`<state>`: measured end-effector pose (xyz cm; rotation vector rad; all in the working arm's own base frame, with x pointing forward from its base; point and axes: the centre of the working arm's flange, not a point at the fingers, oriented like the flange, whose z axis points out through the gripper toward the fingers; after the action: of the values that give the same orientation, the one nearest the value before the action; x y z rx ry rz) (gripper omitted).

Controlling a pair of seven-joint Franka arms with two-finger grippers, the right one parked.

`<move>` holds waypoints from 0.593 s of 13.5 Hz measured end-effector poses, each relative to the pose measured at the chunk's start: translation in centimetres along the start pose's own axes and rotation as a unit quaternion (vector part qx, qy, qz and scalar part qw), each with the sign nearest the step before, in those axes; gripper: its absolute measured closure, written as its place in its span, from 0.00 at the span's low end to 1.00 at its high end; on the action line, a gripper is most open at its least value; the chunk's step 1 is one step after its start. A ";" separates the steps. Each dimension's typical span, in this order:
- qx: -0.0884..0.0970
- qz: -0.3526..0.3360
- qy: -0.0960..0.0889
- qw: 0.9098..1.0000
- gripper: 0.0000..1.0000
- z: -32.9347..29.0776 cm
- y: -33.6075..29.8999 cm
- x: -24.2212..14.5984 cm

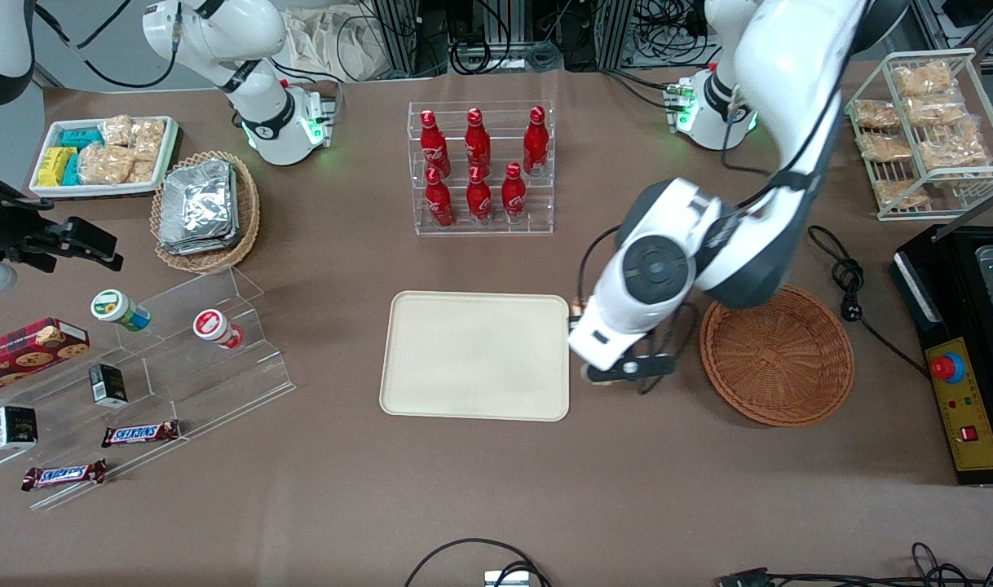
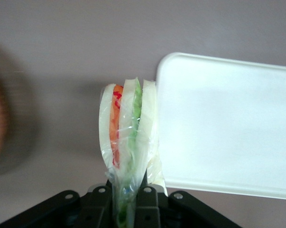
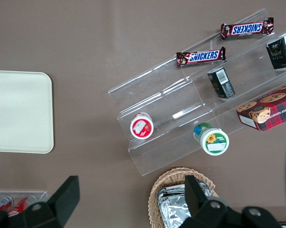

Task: Place sandwich from basket to tray
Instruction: 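Lift the sandwich and carry it with the left gripper over the tray, then lower the sandwich onto the tray and open the left gripper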

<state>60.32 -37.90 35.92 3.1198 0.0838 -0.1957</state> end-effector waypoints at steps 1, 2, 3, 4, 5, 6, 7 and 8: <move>-0.004 0.010 -0.005 1.000 0.82 2.8 1.6 -0.2; -0.006 0.019 -0.012 1.000 0.82 5.6 3.0 -0.4; -0.006 0.025 -0.020 0.999 0.82 8.0 4.0 -0.7; -0.007 0.032 -0.024 0.999 0.82 10.1 4.9 -1.1; -0.010 0.039 -0.025 0.999 0.82 11.6 5.8 -1.5; -0.011 0.048 -0.025 0.998 0.82 12.8 6.7 -2.0; -0.008 0.059 -0.023 0.998 0.82 13.6 7.2 -2.4; -0.002 0.070 -0.019 0.997 0.82 13.9 7.4 -2.4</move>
<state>56.57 -45.61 22.48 3.0994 -0.1345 -0.2505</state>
